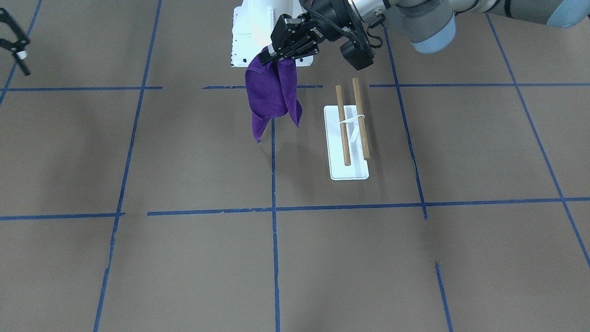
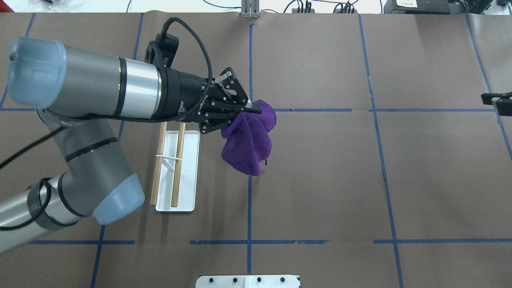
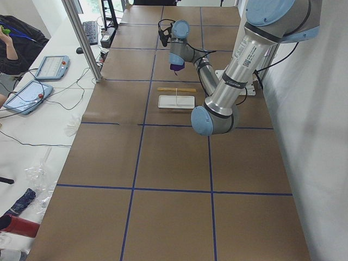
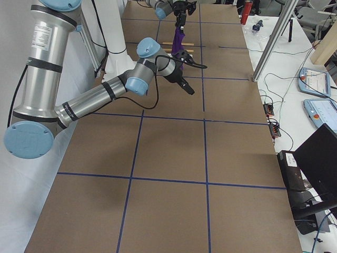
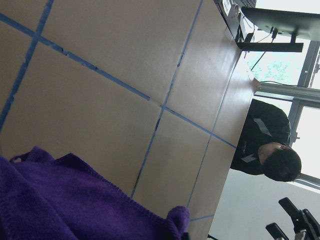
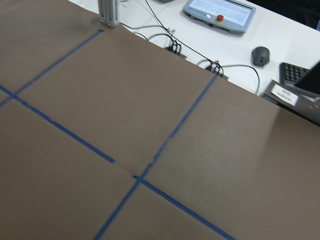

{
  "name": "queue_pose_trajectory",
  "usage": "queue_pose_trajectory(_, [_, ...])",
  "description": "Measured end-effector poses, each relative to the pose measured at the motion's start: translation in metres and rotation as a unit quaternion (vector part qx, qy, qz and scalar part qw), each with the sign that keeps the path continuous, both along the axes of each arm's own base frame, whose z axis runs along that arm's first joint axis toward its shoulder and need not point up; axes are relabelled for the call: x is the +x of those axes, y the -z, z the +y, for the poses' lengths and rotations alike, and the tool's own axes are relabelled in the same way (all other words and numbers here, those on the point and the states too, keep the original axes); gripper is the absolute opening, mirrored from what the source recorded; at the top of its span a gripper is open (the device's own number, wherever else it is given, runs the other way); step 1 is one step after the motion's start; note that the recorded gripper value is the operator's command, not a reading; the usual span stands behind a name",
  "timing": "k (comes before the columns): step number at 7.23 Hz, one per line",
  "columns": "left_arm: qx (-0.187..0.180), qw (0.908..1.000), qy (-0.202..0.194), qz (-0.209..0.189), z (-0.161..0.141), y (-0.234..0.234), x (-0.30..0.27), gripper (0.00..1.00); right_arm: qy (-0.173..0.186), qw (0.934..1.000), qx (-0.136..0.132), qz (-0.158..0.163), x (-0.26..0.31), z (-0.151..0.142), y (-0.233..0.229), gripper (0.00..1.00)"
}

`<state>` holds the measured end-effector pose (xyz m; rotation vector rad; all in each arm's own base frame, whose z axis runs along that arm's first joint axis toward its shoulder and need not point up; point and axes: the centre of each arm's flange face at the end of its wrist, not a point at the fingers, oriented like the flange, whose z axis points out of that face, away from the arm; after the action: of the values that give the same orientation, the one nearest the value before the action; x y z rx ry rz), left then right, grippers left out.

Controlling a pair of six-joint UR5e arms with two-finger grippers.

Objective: Hang towel on rack

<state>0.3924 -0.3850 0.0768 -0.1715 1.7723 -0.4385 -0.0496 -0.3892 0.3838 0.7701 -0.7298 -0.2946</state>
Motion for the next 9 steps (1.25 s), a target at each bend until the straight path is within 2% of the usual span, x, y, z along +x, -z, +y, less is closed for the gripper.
queue_pose_trajectory(1, [-0.009, 0.9990, 0.042, -0.010, 0.032, 0.011, 0.020, 0.00, 0.000, 0.9992, -0.039, 0.013, 0.030, -0.006, -0.052, 1.00])
queue_pose_trajectory(2, [-0.009, 0.9944, 0.097, -0.040, 0.064, 0.015, 0.044, 0.00, -0.005, 0.9963, -0.085, 0.012, 0.052, -0.004, -0.099, 1.00])
queue_pose_trajectory(3, [0.003, 0.9847, 0.152, -0.086, 0.092, 0.013, 0.066, 0.00, -0.008, 0.9925, -0.121, 0.010, 0.064, 0.005, -0.133, 1.00])
queue_pose_trajectory(4, [0.018, 0.9733, 0.187, -0.132, 0.108, 0.009, 0.077, 0.00, -0.009, 0.9885, -0.151, 0.011, 0.070, 0.014, -0.154, 1.00])
queue_pose_trajectory(7, [0.073, 0.9331, 0.233, -0.264, 0.117, -0.007, 0.069, 0.00, 0.013, 0.9725, -0.229, 0.038, 0.071, 0.018, -0.183, 1.00])
queue_pose_trajectory(9, [0.089, 0.9102, 0.247, -0.320, 0.114, -0.043, 0.063, 0.00, 0.026, 0.9560, -0.288, 0.051, 0.063, 0.004, -0.184, 1.00])
